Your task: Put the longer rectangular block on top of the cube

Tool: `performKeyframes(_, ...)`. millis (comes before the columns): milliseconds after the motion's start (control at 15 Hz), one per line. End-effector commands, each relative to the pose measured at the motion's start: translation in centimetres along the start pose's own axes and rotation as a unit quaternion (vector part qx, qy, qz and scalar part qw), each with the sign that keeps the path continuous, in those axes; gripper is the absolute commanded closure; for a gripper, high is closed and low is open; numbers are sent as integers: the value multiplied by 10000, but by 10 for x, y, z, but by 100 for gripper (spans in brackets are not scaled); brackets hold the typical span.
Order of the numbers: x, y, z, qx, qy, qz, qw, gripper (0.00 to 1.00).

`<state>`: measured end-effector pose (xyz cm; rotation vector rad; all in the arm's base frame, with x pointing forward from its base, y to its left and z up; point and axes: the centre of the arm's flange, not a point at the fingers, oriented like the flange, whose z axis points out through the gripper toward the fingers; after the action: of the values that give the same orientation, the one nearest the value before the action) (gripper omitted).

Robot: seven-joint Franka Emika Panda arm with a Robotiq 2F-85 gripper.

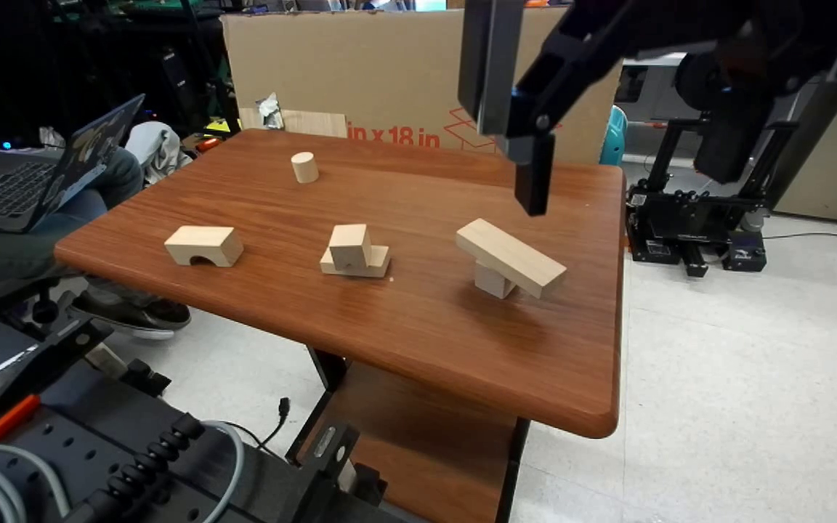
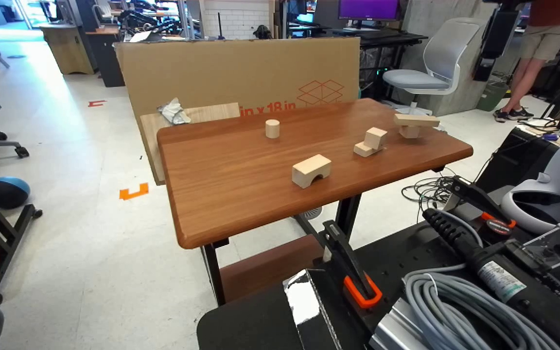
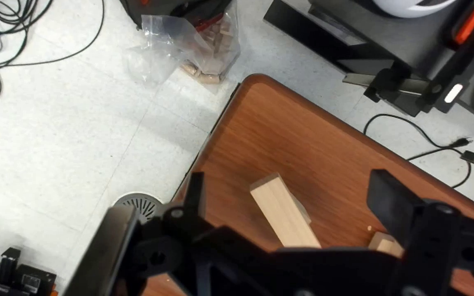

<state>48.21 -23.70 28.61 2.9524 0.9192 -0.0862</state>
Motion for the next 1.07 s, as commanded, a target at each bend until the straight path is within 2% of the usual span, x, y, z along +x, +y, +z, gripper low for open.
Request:
performKeyframes(0,12,15,24,-138,20,-421,9990,0)
performKeyframes(533,56,10,59,-116,-147,-992,9949,0)
performKeyframes(1000,85,16,83,-224,-487,-1118,9923,0)
